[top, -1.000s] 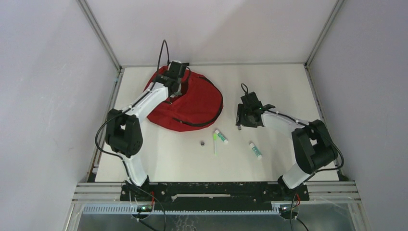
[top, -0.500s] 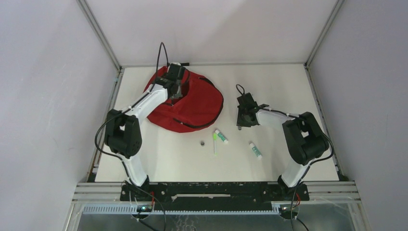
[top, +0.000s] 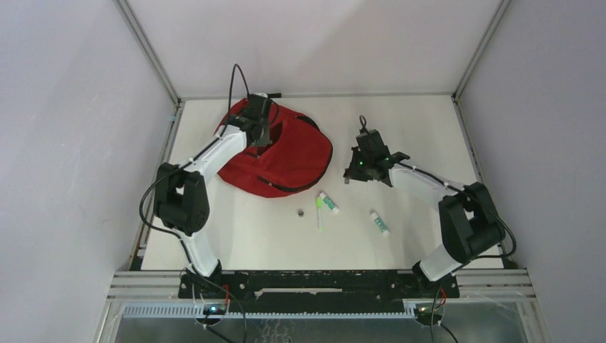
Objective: Pack the student bag
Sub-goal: Pick up the stationery from the center of the board, then place the stationery in the student bag.
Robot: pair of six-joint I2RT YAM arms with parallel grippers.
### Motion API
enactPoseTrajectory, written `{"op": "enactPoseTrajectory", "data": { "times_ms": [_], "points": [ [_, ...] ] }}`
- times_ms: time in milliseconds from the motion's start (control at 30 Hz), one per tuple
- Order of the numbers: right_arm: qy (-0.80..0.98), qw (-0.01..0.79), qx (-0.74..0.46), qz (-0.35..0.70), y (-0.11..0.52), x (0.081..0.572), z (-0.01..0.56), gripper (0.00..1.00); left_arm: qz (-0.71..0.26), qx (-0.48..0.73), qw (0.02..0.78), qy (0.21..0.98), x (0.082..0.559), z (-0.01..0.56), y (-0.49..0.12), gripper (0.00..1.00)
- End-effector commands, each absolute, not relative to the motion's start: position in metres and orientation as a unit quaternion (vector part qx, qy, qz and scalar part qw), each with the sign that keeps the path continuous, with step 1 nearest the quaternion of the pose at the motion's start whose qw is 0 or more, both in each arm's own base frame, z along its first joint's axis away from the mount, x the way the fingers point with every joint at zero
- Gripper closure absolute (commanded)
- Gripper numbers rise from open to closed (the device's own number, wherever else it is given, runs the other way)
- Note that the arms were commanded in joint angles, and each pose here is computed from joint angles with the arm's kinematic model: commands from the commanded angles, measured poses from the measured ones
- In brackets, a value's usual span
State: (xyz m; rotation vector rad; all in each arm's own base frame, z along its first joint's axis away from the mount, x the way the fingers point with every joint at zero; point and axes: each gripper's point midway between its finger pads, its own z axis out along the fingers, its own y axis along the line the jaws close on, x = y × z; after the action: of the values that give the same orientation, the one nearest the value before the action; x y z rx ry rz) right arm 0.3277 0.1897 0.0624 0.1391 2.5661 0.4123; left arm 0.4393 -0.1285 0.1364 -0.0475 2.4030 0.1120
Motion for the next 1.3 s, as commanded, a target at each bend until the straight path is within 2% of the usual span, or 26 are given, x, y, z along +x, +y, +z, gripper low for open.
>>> {"op": "enactPoseTrajectory", "data": {
  "times_ms": [0,233,500,800,1100,1167,1267],
  "points": [
    [0.902,0.321,0.034,0.287,0.251,0.344,0.144,1.0,-0.011,-0.026,0.388,0.921,0.439,0.166,-0.138,1.0],
    [0.855,0.331,0.015,0.398,0.335,0.373,0.197,1.0,-0.056,-0.035,0.389,0.919,0.439,0.176,-0.138,1.0],
    [0.822,0.327,0.028,0.465,0.406,0.411,0.224,1.0,-0.101,-0.043,0.375,0.921,0.435,0.175,-0.133,1.0],
    [0.829,0.292,0.064,0.473,0.454,0.449,0.189,1.0,-0.117,-0.045,0.369,0.921,0.433,0.173,-0.136,1.0],
    [0.837,0.291,0.093,0.453,0.453,0.459,0.163,1.0,-0.145,-0.058,0.367,0.917,0.434,0.177,-0.134,1.0],
    [0.842,0.285,0.093,0.449,0.455,0.461,0.157,0.94,-0.153,-0.056,0.366,0.916,0.434,0.178,-0.136,1.0],
    [0.85,0.277,0.085,0.44,0.459,0.462,0.154,0.68,-0.156,-0.058,0.365,0.916,0.434,0.177,-0.137,1.0]
  ]
}}
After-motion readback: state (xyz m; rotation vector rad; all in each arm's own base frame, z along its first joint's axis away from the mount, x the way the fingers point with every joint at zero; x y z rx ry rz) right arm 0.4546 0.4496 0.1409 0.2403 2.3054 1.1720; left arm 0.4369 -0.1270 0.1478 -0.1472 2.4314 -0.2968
